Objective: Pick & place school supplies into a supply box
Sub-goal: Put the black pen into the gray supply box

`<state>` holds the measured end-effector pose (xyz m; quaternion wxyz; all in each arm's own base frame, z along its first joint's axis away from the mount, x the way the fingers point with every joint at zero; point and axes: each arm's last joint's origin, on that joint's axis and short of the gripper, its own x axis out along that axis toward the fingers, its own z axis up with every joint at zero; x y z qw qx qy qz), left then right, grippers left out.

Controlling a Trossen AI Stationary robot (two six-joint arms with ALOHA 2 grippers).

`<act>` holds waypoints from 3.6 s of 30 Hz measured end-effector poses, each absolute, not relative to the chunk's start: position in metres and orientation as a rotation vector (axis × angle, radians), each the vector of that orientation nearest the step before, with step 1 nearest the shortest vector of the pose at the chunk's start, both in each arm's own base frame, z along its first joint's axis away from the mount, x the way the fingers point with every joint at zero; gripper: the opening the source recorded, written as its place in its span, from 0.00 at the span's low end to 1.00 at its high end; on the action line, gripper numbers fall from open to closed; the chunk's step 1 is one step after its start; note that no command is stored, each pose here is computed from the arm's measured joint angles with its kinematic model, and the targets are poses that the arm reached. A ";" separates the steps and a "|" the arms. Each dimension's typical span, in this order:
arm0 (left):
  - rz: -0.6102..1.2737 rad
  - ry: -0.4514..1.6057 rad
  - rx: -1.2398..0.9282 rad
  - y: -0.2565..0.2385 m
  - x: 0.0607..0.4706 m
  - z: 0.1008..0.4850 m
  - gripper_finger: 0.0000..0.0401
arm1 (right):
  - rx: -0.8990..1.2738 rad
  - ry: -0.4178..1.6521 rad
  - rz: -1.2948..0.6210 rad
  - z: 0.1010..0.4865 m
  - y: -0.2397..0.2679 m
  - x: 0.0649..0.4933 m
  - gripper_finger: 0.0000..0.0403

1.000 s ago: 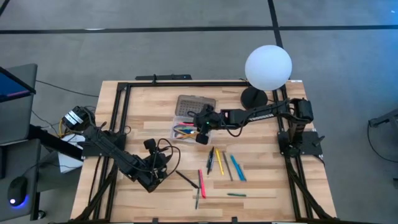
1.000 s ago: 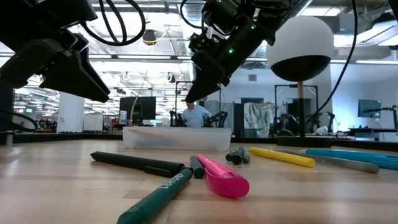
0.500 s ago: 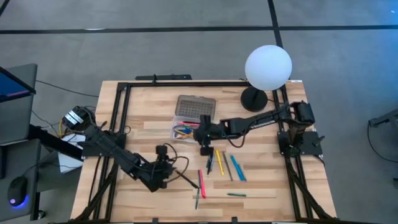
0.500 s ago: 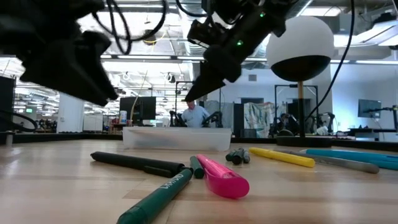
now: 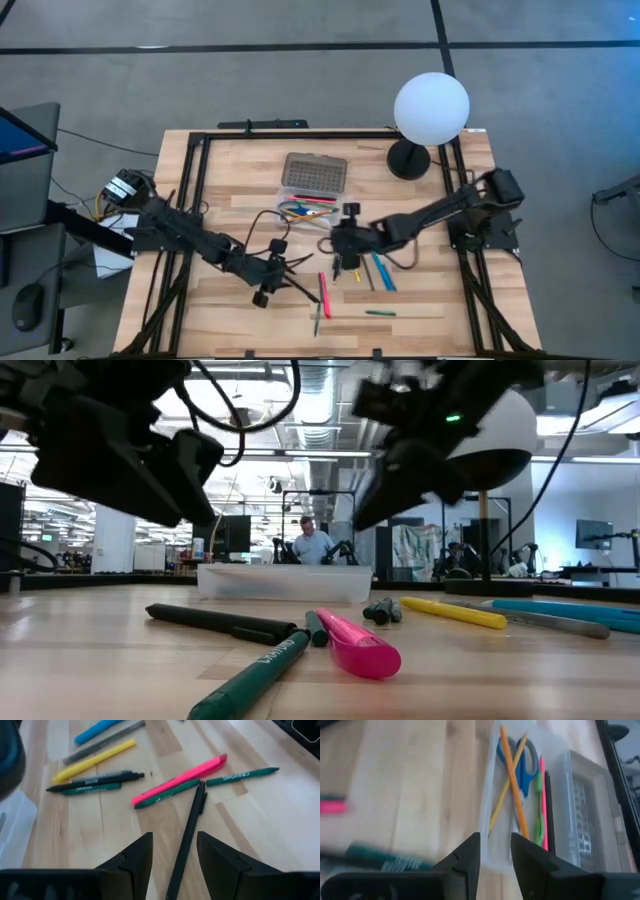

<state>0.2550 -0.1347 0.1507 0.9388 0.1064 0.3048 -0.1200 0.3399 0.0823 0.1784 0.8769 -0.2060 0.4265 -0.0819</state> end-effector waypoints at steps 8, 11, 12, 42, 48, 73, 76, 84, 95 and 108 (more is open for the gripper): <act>-0.268 0.542 0.239 -0.134 0.255 0.138 0.37 | -0.406 0.633 -0.097 0.195 0.087 0.275 0.25; -0.270 0.542 0.263 -0.136 0.263 0.127 0.37 | -0.403 0.496 -0.053 0.195 0.089 0.250 0.25; -0.274 0.550 0.270 -0.135 0.266 0.122 0.37 | -0.402 0.450 -0.040 0.195 0.090 0.242 0.25; -0.355 0.688 0.119 -0.128 0.294 0.085 0.27 | -0.382 0.215 0.045 0.181 0.095 0.196 0.25; -0.285 0.779 0.025 -0.125 0.290 0.080 0.09 | -0.365 0.231 0.044 0.179 0.095 0.196 0.25; -0.212 0.837 0.051 -0.125 0.291 0.096 0.07 | -0.356 0.265 0.045 0.176 0.094 0.195 0.25; -0.185 0.856 0.094 -0.124 0.292 0.104 0.08 | -0.351 0.270 0.044 0.175 0.094 0.195 0.25; -0.066 0.956 0.238 -0.122 0.299 0.123 0.05 | -0.344 0.277 0.044 0.175 0.094 0.195 0.25; -0.046 0.994 0.347 -0.116 0.322 0.157 0.05 | -0.344 0.278 0.045 0.175 0.094 0.195 0.25; 0.229 1.015 0.437 -0.042 0.350 0.182 0.05 | -0.331 0.297 0.044 0.173 0.094 0.194 0.25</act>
